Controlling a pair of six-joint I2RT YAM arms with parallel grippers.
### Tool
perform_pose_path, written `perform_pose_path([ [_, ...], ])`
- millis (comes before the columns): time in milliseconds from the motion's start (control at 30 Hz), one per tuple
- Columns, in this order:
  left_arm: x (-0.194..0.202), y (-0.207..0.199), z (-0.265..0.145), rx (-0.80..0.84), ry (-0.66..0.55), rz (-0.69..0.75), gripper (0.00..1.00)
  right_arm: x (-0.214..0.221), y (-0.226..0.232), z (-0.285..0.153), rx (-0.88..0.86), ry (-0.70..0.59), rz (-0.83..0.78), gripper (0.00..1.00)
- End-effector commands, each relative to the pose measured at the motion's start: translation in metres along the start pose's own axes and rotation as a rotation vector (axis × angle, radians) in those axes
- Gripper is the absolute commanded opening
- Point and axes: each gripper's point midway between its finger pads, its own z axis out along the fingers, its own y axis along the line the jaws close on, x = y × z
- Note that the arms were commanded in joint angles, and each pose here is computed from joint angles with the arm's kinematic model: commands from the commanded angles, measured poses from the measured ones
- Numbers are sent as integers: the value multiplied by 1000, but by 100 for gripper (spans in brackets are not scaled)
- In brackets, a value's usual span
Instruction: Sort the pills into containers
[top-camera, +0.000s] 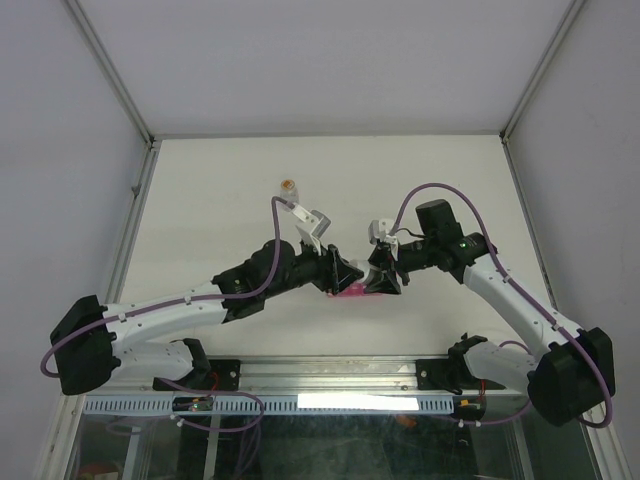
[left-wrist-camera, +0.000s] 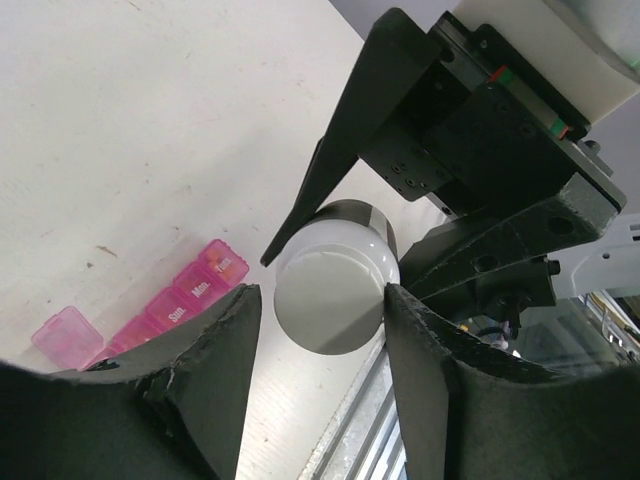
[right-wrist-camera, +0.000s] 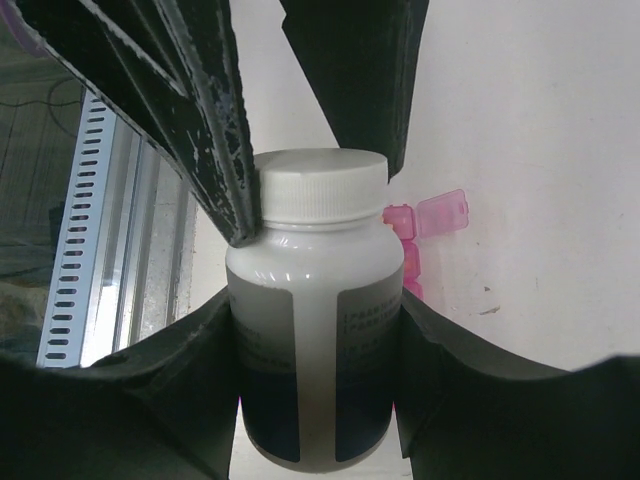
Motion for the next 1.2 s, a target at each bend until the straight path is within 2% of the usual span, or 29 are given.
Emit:
perform_pose_path([
  [0,-19,-25,4,90,-40,29,49,-17,-8,-3,18,-37,-53,0],
  [200,-18,-26,7,113,-38,95,48,-17,-7,-3,14,-40,-52,0],
  [367,-15,-35,8,185,-26,205,29,-18,-6,-3,12,-41,-54,0],
  [567,1,-44,3,324,12,433,4,-17,-4,-3,5,-42,-59,0],
  [733,-2,-36,3,316,18,450,1,-16,-4,-3,1,-42,-59,3],
  [800,-5,-35,3,314,14,435,0,-16,-4,-3,0,-41,-56,11],
  [900,-5,-34,3,311,9,421,0,-16,-4,-3,3,-41,-59,31],
  [933,-5,-32,3,308,10,414,0,-17,-4,-3,3,-42,-58,43],
  [1067,-4,-26,3,289,13,385,0,-17,-6,-3,15,-40,-51,77],
  [1100,-4,-25,2,284,14,379,0,-17,-7,-3,18,-40,-49,84],
  [1167,-3,-21,0,273,15,363,0,-18,-8,-3,22,-39,-48,91],
])
